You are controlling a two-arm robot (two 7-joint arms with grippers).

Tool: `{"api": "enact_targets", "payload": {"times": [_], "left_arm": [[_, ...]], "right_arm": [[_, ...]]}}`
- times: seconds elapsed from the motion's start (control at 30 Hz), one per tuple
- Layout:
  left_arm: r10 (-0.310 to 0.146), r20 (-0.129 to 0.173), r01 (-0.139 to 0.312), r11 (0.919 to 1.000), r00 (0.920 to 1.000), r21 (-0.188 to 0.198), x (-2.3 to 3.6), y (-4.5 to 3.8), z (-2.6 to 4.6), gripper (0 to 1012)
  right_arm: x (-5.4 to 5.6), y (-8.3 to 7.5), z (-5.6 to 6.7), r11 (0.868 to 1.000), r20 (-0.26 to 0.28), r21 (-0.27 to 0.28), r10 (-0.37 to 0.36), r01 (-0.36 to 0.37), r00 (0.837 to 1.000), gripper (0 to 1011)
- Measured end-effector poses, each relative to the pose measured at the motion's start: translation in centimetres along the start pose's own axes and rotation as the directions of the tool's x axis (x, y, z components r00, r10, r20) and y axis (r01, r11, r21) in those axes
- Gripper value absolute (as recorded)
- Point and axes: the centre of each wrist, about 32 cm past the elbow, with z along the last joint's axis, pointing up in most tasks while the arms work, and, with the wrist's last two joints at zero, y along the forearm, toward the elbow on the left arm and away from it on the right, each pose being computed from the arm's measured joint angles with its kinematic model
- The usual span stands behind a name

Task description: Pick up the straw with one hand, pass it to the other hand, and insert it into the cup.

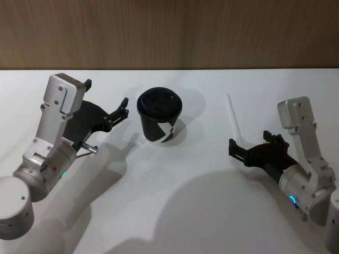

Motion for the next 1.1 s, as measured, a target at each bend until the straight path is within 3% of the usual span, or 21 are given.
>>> {"api": "enact_targets", "payload": {"times": [0.83,1.1], "left_arm": [[0.000,0.000,0.000,1.0000,1.0000,0.000,0.00,0.00,0.00,1003],[0.000,0.000,0.000,1.0000,1.0000,0.000,0.00,0.00,0.00,1003]], "right_arm": [[0.29,0.88,-0.85,0.999,0.003,-0.047,0.011,-0.011,1.000,1001],[0.30,1.01,-0.95,0.999,0.010,-0.049,0.012,-0.011,1.000,846]]}}
